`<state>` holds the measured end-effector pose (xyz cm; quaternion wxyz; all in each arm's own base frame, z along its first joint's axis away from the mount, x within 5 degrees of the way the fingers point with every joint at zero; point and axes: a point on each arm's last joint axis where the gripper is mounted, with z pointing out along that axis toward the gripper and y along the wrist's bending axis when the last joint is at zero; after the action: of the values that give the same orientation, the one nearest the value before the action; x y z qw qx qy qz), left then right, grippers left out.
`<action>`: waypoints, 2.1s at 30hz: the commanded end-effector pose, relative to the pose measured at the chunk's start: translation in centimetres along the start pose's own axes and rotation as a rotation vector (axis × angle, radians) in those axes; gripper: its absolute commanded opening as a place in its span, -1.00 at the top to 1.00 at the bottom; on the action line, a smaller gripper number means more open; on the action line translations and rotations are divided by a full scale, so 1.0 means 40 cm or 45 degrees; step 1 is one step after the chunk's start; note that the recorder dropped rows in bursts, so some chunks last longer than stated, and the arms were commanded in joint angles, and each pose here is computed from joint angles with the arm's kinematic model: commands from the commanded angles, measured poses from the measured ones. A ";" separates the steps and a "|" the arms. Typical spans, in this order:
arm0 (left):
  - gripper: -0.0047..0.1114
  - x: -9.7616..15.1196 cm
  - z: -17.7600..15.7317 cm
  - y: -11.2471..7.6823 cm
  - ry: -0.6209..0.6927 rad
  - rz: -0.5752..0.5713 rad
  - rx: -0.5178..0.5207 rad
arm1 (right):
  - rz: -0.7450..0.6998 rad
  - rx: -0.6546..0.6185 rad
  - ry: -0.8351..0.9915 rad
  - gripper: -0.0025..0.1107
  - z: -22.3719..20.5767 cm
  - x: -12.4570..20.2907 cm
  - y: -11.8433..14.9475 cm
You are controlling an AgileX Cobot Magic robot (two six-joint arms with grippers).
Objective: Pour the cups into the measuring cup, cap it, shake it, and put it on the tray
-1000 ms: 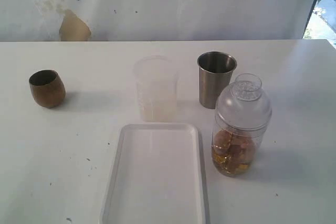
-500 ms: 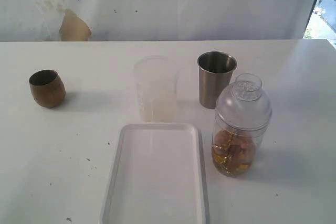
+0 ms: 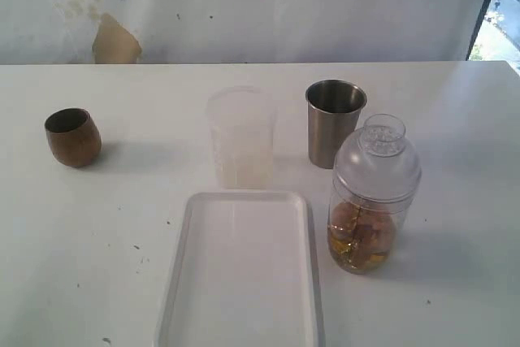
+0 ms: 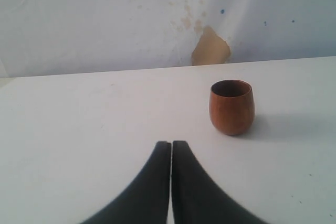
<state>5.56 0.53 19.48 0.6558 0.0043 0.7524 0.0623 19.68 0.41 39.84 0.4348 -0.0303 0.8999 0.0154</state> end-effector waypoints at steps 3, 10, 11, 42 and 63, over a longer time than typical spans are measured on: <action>0.90 0.002 0.000 0.000 -0.013 -0.002 0.001 | -0.110 -0.576 0.254 0.96 0.022 -0.075 0.114; 0.90 0.002 0.000 0.000 -0.013 -0.002 0.001 | -0.263 -0.415 0.455 0.96 0.086 -0.054 0.167; 0.90 0.002 0.000 0.000 -0.013 -0.002 0.001 | -0.273 -0.384 0.477 0.96 0.098 -0.051 0.173; 0.90 0.002 0.000 0.000 -0.013 -0.002 0.001 | -0.304 -0.252 0.607 0.96 0.210 -0.023 0.185; 0.90 0.002 0.000 0.000 -0.013 -0.002 0.001 | -0.307 -0.239 0.755 0.96 0.268 0.001 0.191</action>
<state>5.56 0.53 19.52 0.6571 0.0043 0.7512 0.0624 27.31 8.63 33.88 0.1684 -0.1807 0.9680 0.0438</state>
